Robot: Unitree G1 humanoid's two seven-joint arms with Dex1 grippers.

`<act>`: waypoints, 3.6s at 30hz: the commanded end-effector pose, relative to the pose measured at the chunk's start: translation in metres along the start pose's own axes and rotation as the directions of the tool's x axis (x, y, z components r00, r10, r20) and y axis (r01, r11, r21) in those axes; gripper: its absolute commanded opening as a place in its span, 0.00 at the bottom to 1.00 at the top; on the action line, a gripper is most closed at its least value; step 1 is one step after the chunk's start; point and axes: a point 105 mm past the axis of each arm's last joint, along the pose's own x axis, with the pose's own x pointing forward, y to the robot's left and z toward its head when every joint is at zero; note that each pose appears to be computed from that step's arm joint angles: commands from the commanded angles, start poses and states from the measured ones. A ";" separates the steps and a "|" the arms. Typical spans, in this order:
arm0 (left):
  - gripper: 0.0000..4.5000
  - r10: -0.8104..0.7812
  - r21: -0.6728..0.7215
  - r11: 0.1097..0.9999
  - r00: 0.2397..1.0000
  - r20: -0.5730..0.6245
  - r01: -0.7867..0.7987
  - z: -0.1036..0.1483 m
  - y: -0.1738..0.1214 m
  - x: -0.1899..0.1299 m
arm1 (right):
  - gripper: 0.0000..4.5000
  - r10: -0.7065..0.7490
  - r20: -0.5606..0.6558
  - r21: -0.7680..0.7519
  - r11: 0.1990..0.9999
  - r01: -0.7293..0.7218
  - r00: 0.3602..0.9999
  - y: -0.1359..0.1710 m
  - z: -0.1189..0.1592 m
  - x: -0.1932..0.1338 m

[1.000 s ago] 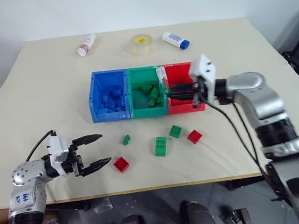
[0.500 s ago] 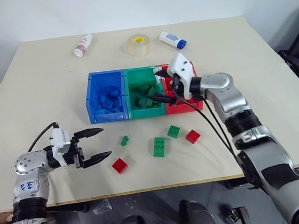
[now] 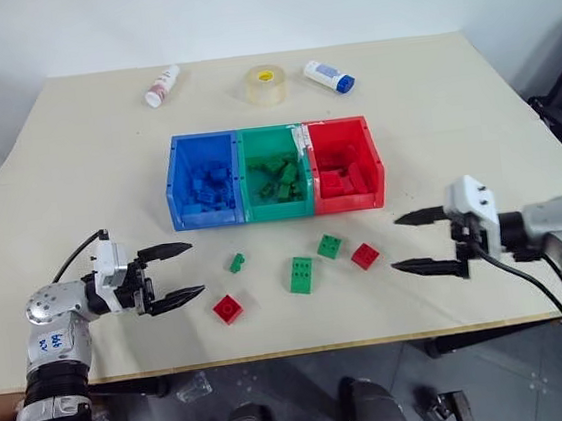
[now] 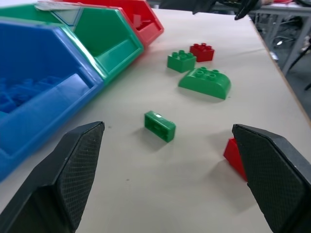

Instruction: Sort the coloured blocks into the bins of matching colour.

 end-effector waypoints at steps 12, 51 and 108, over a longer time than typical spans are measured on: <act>1.00 -0.047 0.034 0.998 0.998 0.048 0.046 0.011 0.003 -0.002 | 1.00 0.078 -0.004 -0.091 0.993 -0.078 0.997 -0.005 0.015 0.033; 1.00 -0.123 0.046 0.992 0.987 0.102 0.119 0.012 -0.003 0.032 | 0.62 -0.334 0.313 -0.176 0.900 0.400 0.889 -0.125 0.118 0.074; 1.00 -0.146 0.037 0.989 0.984 0.103 0.142 0.013 -0.012 0.030 | 0.87 -0.049 0.158 0.041 0.998 0.043 0.986 -0.012 0.007 0.129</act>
